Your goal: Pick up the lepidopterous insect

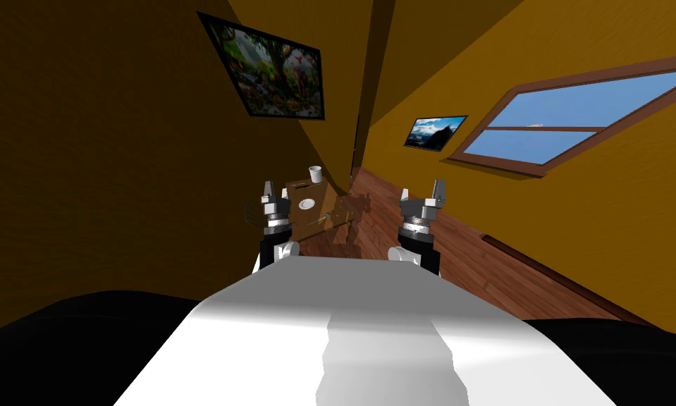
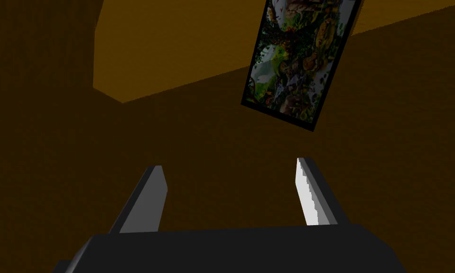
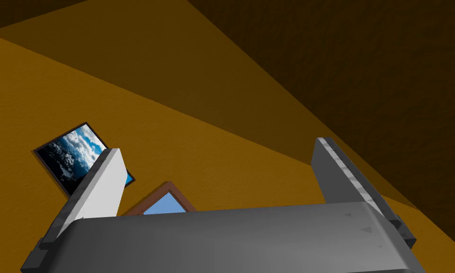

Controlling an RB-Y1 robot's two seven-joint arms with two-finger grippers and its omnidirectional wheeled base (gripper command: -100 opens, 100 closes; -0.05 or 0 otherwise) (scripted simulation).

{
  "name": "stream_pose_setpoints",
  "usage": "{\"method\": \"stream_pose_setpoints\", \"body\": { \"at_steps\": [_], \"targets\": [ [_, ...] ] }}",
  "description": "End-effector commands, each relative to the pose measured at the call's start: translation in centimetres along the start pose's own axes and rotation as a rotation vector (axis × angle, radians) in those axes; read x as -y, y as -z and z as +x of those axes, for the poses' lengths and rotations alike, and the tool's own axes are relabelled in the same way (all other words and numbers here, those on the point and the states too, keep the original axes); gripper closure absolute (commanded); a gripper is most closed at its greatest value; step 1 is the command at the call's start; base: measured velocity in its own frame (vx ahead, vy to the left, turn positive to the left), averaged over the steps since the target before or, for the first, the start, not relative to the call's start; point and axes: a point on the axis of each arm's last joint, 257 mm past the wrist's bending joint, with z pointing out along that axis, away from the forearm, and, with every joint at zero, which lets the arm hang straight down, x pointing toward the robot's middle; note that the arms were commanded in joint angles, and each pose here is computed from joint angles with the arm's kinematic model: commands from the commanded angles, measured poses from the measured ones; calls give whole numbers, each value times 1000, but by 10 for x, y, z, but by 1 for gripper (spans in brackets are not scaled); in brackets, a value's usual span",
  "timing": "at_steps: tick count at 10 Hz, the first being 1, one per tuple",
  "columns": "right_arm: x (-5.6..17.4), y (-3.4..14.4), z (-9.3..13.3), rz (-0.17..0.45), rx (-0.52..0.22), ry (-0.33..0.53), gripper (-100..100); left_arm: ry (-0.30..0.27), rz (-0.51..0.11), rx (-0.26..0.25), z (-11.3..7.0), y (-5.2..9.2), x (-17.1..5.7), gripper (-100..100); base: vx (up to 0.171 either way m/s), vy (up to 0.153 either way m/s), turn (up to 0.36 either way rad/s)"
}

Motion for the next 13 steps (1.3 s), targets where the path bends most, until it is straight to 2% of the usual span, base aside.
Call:
{"method": "stream_pose_setpoints", "body": {
  "at_steps": [1, 4, 7, 10, 13],
  "targets": [
    [0, 0, 0, 0, 0, 0, 0, -10, -33, -31, 1, 1, -12, -100, -2, -11, 11],
    [0, 0, 0, 0, 0, 0, 0, -25, -110, -76, -1, 5, -41, -100, -8, -32, 12],
    [0, 0, 0, 0, 0, 0, 0, -43, -220, -107, -11, 12, -82, -100, 2, -47, 14],
    [0, 0, 0, 0, 0, 0, 0, -64, -351, -113, -31, 21, -129, -100, 8, -64, 16],
    [0, 0, 0, 0, 0, 0, 0, -87, -496, -87, -63, 35, -180, -100, 20, -84, 17]
  ]
}}
